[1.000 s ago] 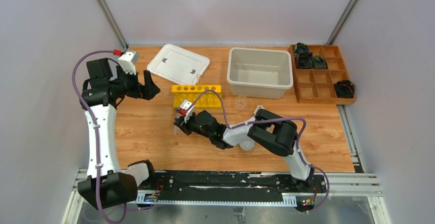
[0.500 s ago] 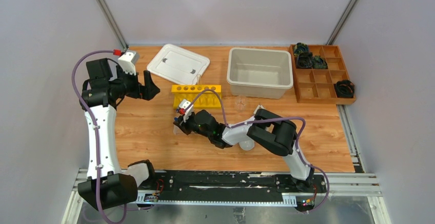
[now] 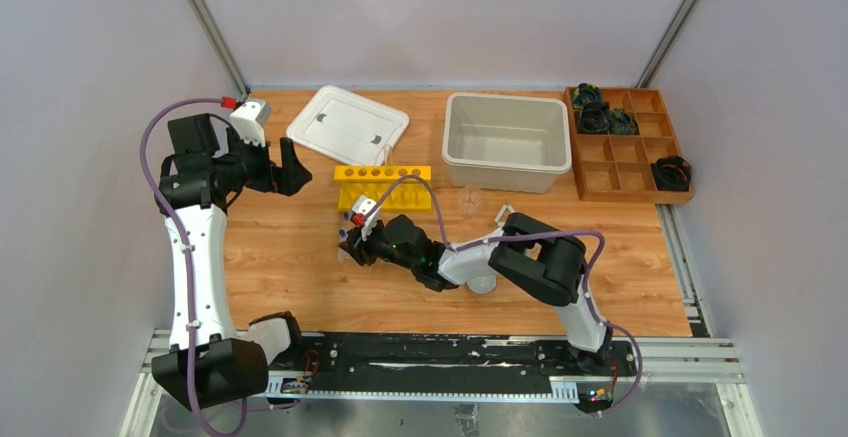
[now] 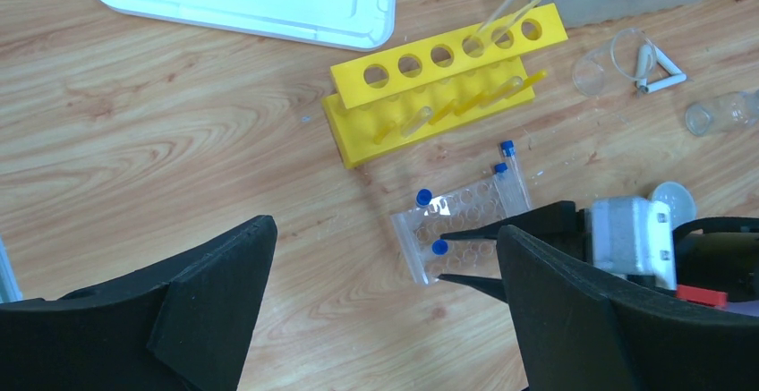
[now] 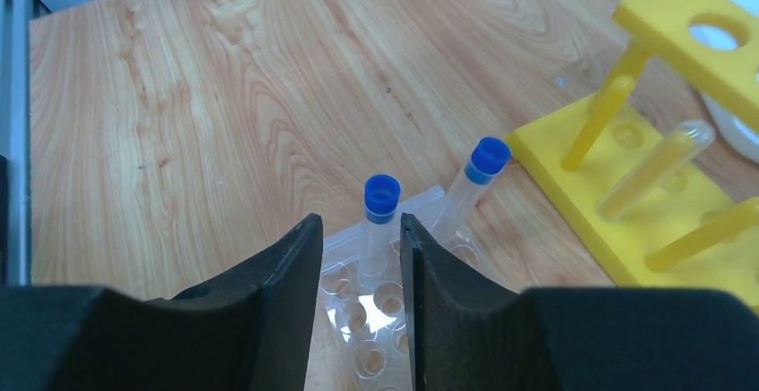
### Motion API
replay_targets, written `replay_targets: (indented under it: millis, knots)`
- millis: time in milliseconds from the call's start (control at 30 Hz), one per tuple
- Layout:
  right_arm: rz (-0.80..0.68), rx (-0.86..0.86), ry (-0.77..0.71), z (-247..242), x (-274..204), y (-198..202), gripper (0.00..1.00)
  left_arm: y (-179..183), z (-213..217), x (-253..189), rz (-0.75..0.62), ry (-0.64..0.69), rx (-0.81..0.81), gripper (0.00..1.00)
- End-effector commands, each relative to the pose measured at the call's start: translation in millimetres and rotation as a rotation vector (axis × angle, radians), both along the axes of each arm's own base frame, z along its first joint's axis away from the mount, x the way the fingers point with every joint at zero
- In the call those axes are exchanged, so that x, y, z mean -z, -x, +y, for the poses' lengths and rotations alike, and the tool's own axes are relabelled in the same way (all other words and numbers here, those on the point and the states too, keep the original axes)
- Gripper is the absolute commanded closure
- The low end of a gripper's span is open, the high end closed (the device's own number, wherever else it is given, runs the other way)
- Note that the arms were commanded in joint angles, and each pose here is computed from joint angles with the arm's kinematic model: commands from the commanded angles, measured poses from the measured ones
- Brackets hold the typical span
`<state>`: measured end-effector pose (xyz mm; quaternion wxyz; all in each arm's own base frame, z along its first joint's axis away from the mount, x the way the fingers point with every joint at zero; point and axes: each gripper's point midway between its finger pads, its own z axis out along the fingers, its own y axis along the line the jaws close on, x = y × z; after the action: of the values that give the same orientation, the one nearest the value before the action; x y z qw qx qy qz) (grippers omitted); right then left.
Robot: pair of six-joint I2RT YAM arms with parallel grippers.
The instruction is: Organize the chemistry lab equipment
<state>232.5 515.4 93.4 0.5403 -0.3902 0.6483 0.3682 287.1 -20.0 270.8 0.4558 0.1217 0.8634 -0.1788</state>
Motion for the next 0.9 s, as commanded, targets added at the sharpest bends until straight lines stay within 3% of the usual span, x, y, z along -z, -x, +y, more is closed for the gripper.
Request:
replay_targets:
  millis: [0,167,333,400,467,567,667,800,867]
  knots:
    - [-0.058,0.022,-0.103,-7,-58,-4,0.59,2,-2,-14,-0.041,0.001,0.009,0.0]
    - [-0.011,0.083,-0.06,-26,-72,-5,0.58,3,-3,-18,-0.052,0.0,0.01,0.0]
    - [0.116,0.32,0.123,-73,-71,-21,0.45,3,-1,-20,-0.052,0.001,-0.009,0.0]
    - [0.157,0.458,0.227,-98,-66,-34,0.35,2,2,-21,-0.054,-0.009,-0.026,0.0]
    - [0.215,0.557,0.33,-123,-56,-41,0.15,2,6,-23,-0.055,-0.021,-0.05,0.0]
    - [0.315,0.575,0.371,-145,-38,-39,0.0,2,12,-27,-0.069,-0.052,-0.076,0.0]
    - [0.374,0.595,0.352,-161,-27,-38,0.04,4,15,-31,-0.093,-0.083,-0.084,0.0]
    - [0.49,0.658,0.388,-175,-14,-41,0.35,7,15,-31,-0.099,-0.091,-0.087,0.0]
    - [0.525,0.677,0.392,-175,-10,-44,0.42,6,16,-28,-0.086,-0.084,-0.094,0.0]
